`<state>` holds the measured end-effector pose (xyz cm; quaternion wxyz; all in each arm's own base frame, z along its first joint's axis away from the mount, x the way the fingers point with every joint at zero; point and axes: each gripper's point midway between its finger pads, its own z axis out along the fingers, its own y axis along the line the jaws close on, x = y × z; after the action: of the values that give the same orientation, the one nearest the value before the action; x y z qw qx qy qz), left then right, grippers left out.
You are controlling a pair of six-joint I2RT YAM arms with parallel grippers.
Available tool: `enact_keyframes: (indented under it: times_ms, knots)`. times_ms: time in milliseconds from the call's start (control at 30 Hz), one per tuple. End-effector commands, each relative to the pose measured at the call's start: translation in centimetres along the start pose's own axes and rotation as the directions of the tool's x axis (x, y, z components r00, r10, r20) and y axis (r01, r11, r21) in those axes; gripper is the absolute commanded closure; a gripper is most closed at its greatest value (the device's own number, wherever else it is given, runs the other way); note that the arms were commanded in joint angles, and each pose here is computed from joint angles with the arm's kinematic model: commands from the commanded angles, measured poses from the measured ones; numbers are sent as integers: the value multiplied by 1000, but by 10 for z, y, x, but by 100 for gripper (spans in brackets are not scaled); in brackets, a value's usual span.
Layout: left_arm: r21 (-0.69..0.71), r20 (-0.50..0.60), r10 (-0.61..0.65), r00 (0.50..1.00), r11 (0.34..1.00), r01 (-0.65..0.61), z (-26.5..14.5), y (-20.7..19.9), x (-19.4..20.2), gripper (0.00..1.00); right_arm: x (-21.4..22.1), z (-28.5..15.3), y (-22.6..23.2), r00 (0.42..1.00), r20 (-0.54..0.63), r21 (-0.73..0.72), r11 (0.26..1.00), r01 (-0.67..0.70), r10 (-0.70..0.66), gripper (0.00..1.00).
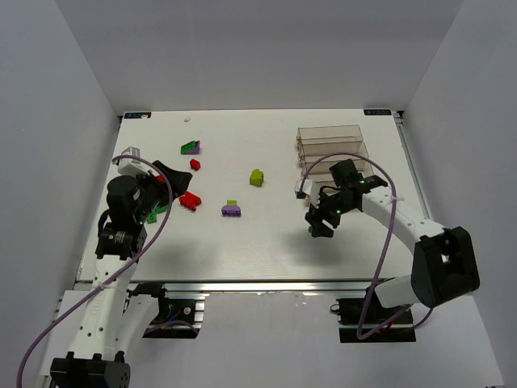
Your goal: Sort the legos into containers by color
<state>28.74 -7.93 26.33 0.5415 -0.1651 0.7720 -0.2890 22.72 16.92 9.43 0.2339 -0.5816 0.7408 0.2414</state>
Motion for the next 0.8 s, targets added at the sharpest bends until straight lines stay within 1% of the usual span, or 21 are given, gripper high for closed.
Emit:
enact_keyframes:
  times_ms: [0, 67, 133, 167, 333, 533, 633, 733, 767]
  knots:
    - [-7, -15, -4, 1000, 1000, 3, -1, 3, 6, 22, 10, 15, -15, 995, -91, 77, 997, -30, 37, 31]
    - [-12, -16, -8, 1000, 1000, 8, 0, 5, 7, 22, 19, 22, -21, 989, -131, 112, 992, -60, 74, 33]
    - [-10, -18, -6, 1000, 1000, 6, 0, 4, 7, 21, 19, 27, -30, 988, -135, 146, 988, -51, 71, 33]
    - [-10, -16, -5, 1000, 1000, 5, 0, 4, 6, 21, 24, 30, -33, 985, -156, 160, 986, -55, 81, 33]
    - [-16, -21, 1, 1000, 1000, -2, 2, 5, 5, 21, 33, 39, -37, 978, -195, 167, 985, -37, 70, 32]
    - [-8, -26, -6, 1000, 1000, 5, 7, 3, 4, 20, 53, 52, -30, 965, -253, 147, 989, -27, 64, 34]
    - [-3, -27, -10, 1000, 1000, 10, 8, 2, 5, 20, 57, 55, -30, 966, -253, 151, 988, -14, 52, 35]
    - [-4, -30, -14, 999, 1000, 14, 9, 2, 5, 20, 62, 57, -31, 965, -259, 159, 987, -2, 44, 40]
    - [-2, -32, -17, 999, 1000, 17, 9, 2, 5, 20, 65, 57, -30, 963, -266, 158, 988, 0, 42, 43]
